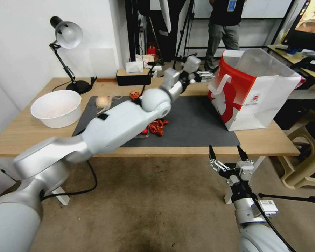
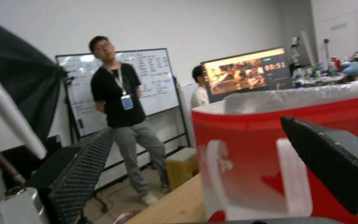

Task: Pick up the trash from the table and place it into the takeout bag.

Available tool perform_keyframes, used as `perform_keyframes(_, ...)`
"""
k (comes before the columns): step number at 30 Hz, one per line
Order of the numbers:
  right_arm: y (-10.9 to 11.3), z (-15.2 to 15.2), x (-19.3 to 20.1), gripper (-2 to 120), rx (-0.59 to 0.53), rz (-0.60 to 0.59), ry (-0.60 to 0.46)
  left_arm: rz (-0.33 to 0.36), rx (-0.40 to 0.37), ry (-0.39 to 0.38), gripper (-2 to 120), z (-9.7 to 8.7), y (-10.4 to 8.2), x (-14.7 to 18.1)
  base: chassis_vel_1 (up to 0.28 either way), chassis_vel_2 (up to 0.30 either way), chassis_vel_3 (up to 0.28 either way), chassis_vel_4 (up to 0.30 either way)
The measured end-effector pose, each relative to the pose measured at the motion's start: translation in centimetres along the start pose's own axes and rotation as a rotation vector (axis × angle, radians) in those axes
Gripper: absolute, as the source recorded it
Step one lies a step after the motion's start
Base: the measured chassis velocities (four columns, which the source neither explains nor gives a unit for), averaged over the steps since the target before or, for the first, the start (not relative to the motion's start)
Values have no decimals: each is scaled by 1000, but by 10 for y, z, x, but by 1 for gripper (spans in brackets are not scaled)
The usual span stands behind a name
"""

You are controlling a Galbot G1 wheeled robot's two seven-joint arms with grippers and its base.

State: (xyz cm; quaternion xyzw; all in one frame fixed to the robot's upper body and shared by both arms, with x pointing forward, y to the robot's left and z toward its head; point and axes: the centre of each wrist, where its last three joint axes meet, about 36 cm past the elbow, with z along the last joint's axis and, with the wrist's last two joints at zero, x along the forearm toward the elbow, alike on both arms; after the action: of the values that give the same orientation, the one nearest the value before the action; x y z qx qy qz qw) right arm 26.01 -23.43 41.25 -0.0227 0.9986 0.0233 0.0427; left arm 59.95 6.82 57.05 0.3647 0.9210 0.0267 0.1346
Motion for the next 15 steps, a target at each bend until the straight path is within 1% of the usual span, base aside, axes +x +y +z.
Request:
perform_keyframes(1, 0, 0, 1, 100, 0, -1, 1, -11, 2, 5, 100, 2, 4, 10, 0, 0, 0, 0)
perform_keyframes(2, 0, 0, 1, 100, 0, -1, 1, -11, 2, 5, 100, 2, 4, 10, 0, 0, 0, 0)
perform_keyframes(4, 1, 1, 1, 100, -1, -2, 2, -50, 1, 24, 100, 11, 19, 44, 0, 0, 0, 0)
perform_keyframes(5, 1, 1, 1, 100, -1, -2, 2, -50, 1, 24, 100, 11, 19, 44, 0, 0, 0, 0)
perform_keyframes(6, 2, 1, 1, 100, -1, -3, 2, -64, 6, 30, 100, 15, 23, 55, 0, 0, 0, 0)
perform_keyframes(8, 2, 1, 1, 100, -2, -2, 1, -116, 7, 43, 100, 25, 31, 86, 0, 0, 0, 0)
perform_keyframes(9, 2, 1, 1, 100, -2, -2, 1, -116, 7, 43, 100, 25, 31, 86, 0, 0, 0, 0)
perform_keyframes(11, 2, 0, 0, 100, -2, 0, -2, -161, -9, 48, 100, 32, 35, 107, 0, 0, 0, 0)
perform_keyframes(12, 3, -1, 0, 100, -3, 1, -5, -212, -20, 52, 100, 37, 37, 124, 0, 0, 0, 0)
perform_keyframes(13, 3, -1, 0, 100, -3, 1, -5, -212, -20, 52, 100, 37, 37, 124, 0, 0, 0, 0)
perform_keyframes(14, 3, -2, -1, 100, -4, 1, -6, -265, -30, 53, 100, 38, 38, 138, 0, 0, 0, 0)
perform_keyframes(15, 3, -2, -1, 100, -4, 1, -6, -268, -31, 53, 100, 38, 38, 139, 0, 0, 0, 0)
